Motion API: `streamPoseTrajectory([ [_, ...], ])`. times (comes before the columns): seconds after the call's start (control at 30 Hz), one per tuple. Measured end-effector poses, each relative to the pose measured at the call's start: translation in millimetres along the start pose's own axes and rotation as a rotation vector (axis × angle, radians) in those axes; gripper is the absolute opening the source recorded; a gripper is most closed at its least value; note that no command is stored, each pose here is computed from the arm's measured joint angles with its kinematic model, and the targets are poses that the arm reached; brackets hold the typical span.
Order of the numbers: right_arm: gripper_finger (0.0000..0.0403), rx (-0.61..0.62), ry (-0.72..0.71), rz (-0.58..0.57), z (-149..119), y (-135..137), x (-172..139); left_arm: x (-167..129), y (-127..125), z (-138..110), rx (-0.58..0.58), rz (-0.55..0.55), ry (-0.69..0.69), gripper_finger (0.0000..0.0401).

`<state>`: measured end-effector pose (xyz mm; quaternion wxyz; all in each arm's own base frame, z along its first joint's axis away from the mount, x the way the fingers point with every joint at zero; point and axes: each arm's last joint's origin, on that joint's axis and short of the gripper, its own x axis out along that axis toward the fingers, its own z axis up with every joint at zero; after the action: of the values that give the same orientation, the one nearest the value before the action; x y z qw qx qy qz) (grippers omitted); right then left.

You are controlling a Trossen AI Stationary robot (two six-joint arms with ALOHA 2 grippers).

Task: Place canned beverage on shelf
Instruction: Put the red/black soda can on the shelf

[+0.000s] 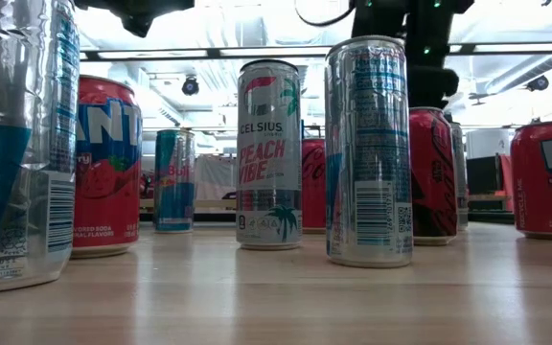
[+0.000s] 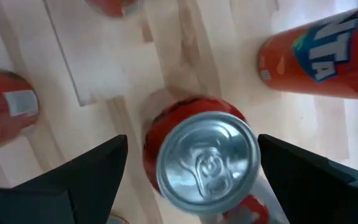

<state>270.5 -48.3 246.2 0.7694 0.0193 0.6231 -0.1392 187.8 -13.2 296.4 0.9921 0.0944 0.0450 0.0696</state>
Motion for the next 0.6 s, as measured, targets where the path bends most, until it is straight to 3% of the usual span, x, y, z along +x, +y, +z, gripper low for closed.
streamPoseTrajectory([
  [0.27, 0.0347, -0.010, 0.144, -0.007, 13, 0, 24, 0, 0, 0, 0.000, 0.000, 0.000, 0.0000],
  [0.6, 0.0309, -0.020, 0.148, -0.006, 20, 0, 25, 0, 0, 0, 0.000, 0.000, 0.001, 0.0000],
])
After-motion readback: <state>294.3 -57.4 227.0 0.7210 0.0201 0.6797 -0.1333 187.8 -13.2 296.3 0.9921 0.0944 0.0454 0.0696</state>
